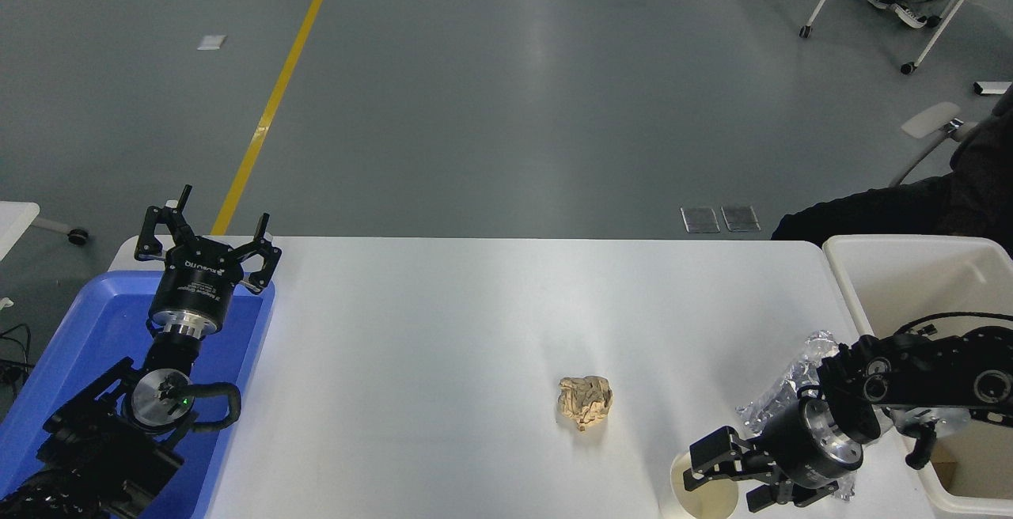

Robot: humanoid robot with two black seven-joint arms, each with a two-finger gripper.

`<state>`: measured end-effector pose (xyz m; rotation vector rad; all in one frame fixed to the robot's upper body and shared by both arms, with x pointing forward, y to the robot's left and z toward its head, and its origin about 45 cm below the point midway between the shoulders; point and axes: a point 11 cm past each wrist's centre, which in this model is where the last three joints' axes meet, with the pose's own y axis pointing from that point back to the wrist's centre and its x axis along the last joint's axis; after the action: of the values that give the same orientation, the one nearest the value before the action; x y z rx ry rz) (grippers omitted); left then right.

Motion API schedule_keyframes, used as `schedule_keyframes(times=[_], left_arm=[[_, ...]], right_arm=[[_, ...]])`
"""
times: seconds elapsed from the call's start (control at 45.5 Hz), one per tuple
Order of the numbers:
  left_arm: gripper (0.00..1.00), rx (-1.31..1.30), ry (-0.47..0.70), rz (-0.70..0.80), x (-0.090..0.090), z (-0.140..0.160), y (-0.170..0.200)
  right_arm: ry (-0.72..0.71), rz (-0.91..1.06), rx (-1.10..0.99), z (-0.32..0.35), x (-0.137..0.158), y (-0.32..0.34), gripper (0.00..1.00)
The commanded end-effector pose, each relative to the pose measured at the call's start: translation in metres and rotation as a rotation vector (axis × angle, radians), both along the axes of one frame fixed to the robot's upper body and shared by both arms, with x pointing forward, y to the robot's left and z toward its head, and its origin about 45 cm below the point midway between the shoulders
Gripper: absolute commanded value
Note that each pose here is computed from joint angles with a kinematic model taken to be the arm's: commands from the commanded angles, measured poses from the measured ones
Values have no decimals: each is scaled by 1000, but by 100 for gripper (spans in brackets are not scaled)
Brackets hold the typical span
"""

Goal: Pick up paper cup place in dustbin

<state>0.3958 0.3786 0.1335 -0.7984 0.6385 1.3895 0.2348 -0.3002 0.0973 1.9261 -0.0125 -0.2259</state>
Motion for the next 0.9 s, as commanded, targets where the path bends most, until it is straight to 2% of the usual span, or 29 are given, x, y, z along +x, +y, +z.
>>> schedule_keyframes(times=[0.0,0.571,0.813,0.879], left_arm=[[100,-1,-1,-1,0,0,0],[100,0,0,-2,0,0,-1],[100,0,0,-2,0,0,0],[100,0,-1,-3,0,0,-1]], right_arm=[[-19,34,-4,-4,-3,-8,0],[-33,29,11,38,25,-17,0],[-57,32,28,124,55,-29,0],[-114,43,-11,155,67,-37,0]])
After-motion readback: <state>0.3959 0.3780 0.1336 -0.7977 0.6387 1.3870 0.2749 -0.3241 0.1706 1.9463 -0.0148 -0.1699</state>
